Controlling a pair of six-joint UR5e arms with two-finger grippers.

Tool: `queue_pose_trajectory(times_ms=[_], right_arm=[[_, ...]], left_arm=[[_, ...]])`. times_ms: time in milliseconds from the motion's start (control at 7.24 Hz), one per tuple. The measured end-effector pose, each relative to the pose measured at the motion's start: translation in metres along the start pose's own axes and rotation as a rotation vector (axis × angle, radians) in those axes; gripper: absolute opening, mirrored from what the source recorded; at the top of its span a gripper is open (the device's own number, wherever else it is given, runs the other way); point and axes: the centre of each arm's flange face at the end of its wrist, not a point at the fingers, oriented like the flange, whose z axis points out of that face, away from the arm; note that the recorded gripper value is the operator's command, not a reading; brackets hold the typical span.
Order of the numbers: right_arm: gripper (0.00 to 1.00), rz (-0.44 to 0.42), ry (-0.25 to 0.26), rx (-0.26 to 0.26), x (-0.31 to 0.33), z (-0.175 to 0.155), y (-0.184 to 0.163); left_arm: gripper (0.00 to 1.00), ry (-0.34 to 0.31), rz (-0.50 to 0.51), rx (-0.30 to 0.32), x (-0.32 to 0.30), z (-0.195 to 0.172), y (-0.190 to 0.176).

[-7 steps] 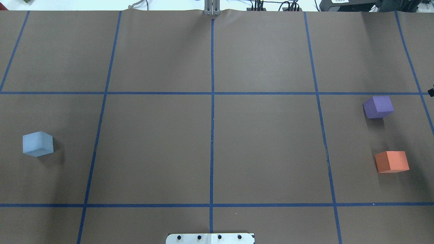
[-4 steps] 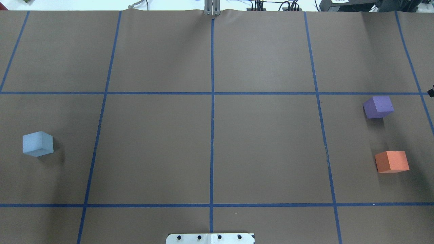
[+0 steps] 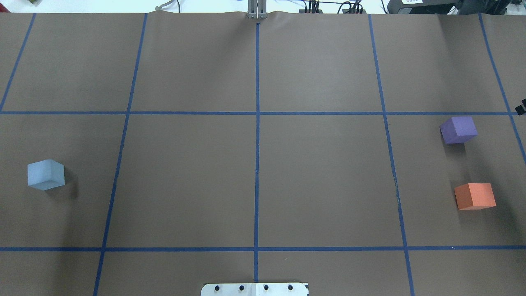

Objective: Place blue block between orange and purple blocks
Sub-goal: 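Lower the left gripper toward the light blue cube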

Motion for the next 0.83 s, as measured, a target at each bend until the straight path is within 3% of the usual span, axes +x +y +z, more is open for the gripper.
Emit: queue_pose_trajectory(times_ms=[276,829], right_arm=[[1.0,0.0,-0.004,0.0,0.0,0.0,-0.001],[1.0,-0.012,-0.017,0.013,-0.006,-0.005,-0.002]], left_arm=[[1.0,0.03,0.002,-0.011,0.022,0.011,-0.012],[1.0,0.14,-0.345,-0.143,0.122,0.054,-0.046]])
